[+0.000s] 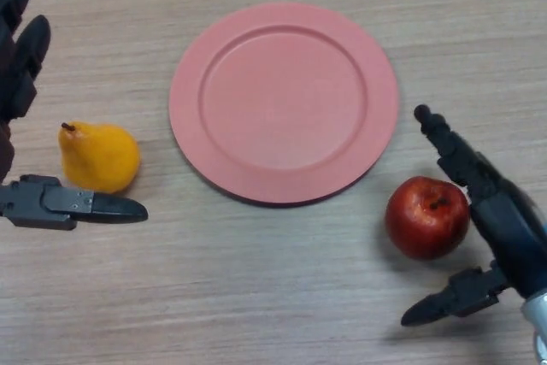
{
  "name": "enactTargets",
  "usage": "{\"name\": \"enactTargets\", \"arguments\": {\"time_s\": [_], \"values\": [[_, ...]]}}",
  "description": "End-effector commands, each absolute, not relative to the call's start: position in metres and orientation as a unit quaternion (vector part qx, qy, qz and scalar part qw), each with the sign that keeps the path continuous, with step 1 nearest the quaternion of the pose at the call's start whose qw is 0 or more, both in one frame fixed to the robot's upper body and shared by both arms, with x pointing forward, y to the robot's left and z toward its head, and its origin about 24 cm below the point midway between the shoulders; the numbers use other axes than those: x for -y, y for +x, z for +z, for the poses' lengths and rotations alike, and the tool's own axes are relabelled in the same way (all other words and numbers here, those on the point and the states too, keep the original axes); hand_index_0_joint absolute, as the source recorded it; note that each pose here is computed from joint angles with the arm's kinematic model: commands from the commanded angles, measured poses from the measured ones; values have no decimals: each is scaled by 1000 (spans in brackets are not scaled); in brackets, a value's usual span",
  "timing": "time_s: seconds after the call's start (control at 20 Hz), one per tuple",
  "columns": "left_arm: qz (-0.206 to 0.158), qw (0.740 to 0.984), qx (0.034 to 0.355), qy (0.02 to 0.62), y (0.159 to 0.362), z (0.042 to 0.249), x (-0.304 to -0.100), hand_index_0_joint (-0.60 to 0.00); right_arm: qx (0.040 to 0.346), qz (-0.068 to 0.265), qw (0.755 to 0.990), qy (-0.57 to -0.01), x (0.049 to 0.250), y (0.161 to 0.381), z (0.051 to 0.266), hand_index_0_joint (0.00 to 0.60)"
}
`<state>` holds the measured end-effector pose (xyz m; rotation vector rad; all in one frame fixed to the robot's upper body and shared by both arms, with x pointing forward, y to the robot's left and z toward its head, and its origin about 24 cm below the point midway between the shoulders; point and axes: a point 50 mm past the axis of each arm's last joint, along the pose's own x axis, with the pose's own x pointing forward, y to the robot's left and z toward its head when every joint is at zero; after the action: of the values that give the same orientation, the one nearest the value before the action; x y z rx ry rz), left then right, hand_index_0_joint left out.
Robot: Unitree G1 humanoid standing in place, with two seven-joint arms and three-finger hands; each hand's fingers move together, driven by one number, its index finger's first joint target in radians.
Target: Pick up the red apple and place it on the plate
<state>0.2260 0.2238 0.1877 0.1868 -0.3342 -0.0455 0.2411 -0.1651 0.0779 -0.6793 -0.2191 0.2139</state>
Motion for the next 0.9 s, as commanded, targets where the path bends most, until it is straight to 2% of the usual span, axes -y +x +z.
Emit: {"name": "enactTargets", "arguments": {"time_s": [0.05, 0.1, 0.15, 0.2, 0.25, 0.35, 0.5, 0.6, 0.65, 0.7, 0.85, 0.9], "values": [[10, 951, 280, 135, 210, 222, -233, 0, 217, 79, 910, -343, 162, 241, 108, 150], [10, 951, 279, 134, 210, 222, -233, 0, 215, 77, 912, -341, 162, 241, 108, 250], [11, 951, 279, 131, 211, 222, -234, 0, 209, 75, 917, -330, 162, 241, 107, 401], [12, 952, 278, 128, 211, 222, -235, 0, 202, 74, 924, -316, 162, 240, 107, 500], [10, 953, 275, 129, 210, 222, -234, 0, 167, 80, 946, -267, 160, 238, 105, 600], [5, 952, 274, 137, 210, 223, -234, 0, 156, 93, 945, -272, 158, 240, 107, 600], [6, 951, 274, 144, 209, 226, -238, 0, 156, 104, 940, -286, 159, 243, 110, 600], [14, 950, 280, 137, 207, 228, -240, 0, 166, 92, 934, -303, 163, 249, 122, 600], [13, 950, 279, 140, 207, 229, -240, 0, 172, 71, 933, -307, 165, 258, 133, 600], [11, 951, 277, 138, 207, 229, -240, 0, 175, 65, 934, -304, 165, 261, 138, 600], [25, 948, 295, 117, 209, 235, -242, 0, 218, 55, 921, -319, 150, 291, 169, 600], [27, 948, 297, 113, 209, 236, -242, 0, 220, 53, 921, -317, 146, 296, 173, 600]]}}
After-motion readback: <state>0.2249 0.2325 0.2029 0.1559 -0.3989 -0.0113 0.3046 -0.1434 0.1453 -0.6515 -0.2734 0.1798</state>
